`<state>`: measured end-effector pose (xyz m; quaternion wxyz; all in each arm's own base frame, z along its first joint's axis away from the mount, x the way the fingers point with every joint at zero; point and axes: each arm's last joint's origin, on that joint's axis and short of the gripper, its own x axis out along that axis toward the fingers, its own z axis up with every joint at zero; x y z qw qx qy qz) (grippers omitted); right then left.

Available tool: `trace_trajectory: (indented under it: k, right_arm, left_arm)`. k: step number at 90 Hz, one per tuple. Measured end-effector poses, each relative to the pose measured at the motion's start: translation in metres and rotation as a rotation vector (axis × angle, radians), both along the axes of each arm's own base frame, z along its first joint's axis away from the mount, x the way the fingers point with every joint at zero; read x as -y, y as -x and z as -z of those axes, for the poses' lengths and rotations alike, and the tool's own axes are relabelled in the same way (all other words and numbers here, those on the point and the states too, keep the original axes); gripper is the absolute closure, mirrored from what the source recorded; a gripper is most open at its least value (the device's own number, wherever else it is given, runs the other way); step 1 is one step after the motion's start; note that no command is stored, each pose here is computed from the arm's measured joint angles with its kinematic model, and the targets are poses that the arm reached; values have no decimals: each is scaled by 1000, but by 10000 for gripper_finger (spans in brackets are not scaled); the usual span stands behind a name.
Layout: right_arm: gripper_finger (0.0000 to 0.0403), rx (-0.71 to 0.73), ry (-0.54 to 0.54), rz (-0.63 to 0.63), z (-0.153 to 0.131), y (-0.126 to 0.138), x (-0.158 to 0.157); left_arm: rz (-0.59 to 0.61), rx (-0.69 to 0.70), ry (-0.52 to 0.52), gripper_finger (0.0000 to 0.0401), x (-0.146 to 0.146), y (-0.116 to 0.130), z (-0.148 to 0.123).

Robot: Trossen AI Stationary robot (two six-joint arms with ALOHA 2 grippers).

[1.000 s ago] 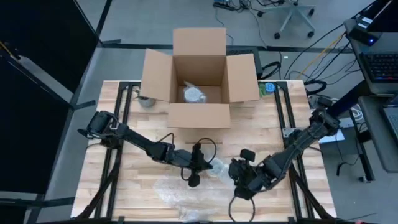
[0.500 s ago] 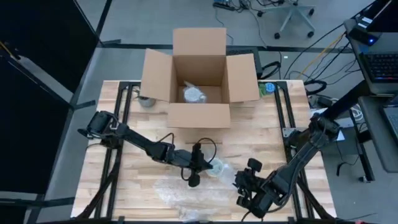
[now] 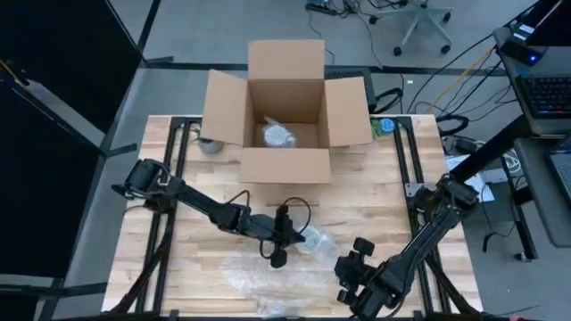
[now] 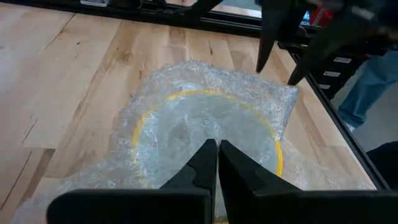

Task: Wrap mug
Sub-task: Wrap the orange mug with bubble wrap

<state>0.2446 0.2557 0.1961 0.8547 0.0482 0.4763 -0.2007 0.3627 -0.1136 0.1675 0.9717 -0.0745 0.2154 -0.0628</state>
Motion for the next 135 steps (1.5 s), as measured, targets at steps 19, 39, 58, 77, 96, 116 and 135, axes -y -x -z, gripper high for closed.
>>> trace_trajectory:
  k: [19,39,58,77,96,116,135]
  right_arm:
    - [257,-74,92,62,33,-6,2]
    - [269,-73,77,127,40,-13,4]
    - [278,120,159,39,5,-16,-5]
    - [278,141,221,-9,0,-40,11]
    - [278,174,305,-116,-14,-62,26]
    - [278,76,201,-195,-16,-75,39]
    - [278,-2,66,-283,-19,-86,53]
  left_arm:
    - [1,1,-1,401,0,0,0]
    - [1,1,-1,401,0,0,0]
    - [0,1,-1,401,0,0,0]
    - [1,2,-1,401,0,0,0]
    - [-4,-5,-3,401,0,0,1]
    - [-2,4,0,401,0,0,0]
    - [-1,8,2,401,0,0,-1]
